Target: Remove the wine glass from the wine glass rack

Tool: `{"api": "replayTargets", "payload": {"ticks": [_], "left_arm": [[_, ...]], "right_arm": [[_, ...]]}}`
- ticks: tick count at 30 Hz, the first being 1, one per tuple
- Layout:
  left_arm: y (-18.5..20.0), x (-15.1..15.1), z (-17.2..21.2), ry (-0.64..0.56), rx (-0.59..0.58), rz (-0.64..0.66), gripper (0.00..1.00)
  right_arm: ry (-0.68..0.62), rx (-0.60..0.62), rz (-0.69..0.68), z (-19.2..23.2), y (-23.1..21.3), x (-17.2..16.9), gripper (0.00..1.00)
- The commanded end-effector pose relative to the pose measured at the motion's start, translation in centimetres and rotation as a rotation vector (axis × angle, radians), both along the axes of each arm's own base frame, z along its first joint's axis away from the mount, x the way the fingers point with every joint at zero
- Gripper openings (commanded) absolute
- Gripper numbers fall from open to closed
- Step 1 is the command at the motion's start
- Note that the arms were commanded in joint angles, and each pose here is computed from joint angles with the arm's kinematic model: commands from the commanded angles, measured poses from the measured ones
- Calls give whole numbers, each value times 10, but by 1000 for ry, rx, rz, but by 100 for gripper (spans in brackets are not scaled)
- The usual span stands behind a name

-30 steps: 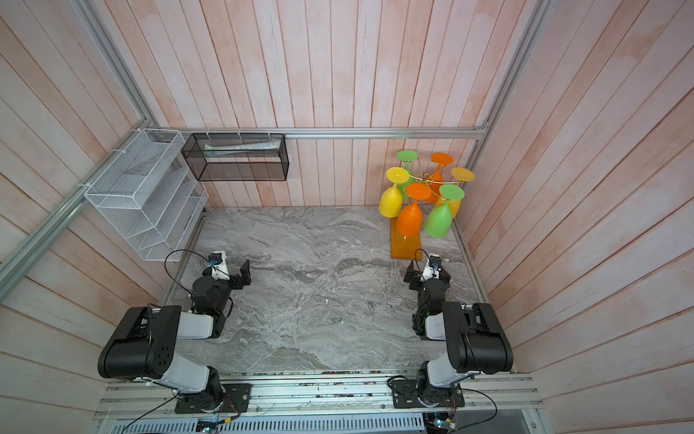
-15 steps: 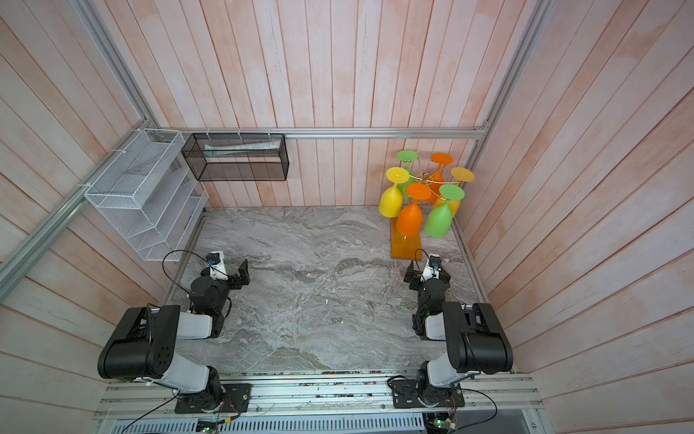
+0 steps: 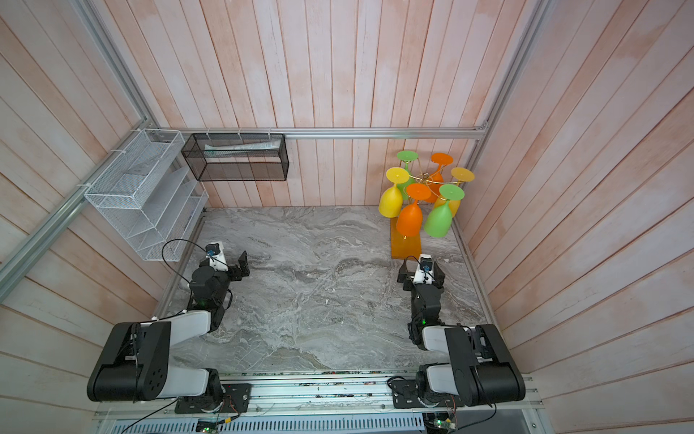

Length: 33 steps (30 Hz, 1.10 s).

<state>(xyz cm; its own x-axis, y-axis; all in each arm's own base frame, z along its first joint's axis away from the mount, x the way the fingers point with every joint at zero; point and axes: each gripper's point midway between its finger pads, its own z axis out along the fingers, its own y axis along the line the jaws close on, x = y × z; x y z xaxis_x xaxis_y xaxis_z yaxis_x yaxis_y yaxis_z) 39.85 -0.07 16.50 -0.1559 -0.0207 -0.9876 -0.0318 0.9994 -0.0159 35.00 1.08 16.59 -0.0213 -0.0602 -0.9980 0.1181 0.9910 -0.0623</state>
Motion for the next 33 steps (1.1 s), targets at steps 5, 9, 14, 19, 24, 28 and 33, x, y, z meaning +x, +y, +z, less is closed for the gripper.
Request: {"api": "replayTargets", "payload": {"ticks": [5, 9, 14, 19, 24, 28, 33], "left_arm": [[-24, 12, 62, -12, -51, -12, 100], [-65, 8, 82, 5, -19, -109, 100], [-138, -18, 97, -44, 30, -409, 100], [-191, -45, 100, -30, 29, -629, 100], [-234, -73, 113, -9, 22, -879, 100], [-242, -81, 120, -20, 2, -924, 100], [-256, -98, 122, -27, 15, -980, 100]], "right_arm": [[-9, -29, -112, 17, 1, -7, 98], [-29, 71, -75, 36, 14, -7, 98], [-52, 64, 53, 66, 60, -17, 98], [-25, 185, 142, 91, 87, -32, 98], [50, 239, 141, 135, 89, -31, 97], [52, 346, 120, 178, 71, -24, 94], [91, 554, 193, 219, 45, -4, 87]]}}
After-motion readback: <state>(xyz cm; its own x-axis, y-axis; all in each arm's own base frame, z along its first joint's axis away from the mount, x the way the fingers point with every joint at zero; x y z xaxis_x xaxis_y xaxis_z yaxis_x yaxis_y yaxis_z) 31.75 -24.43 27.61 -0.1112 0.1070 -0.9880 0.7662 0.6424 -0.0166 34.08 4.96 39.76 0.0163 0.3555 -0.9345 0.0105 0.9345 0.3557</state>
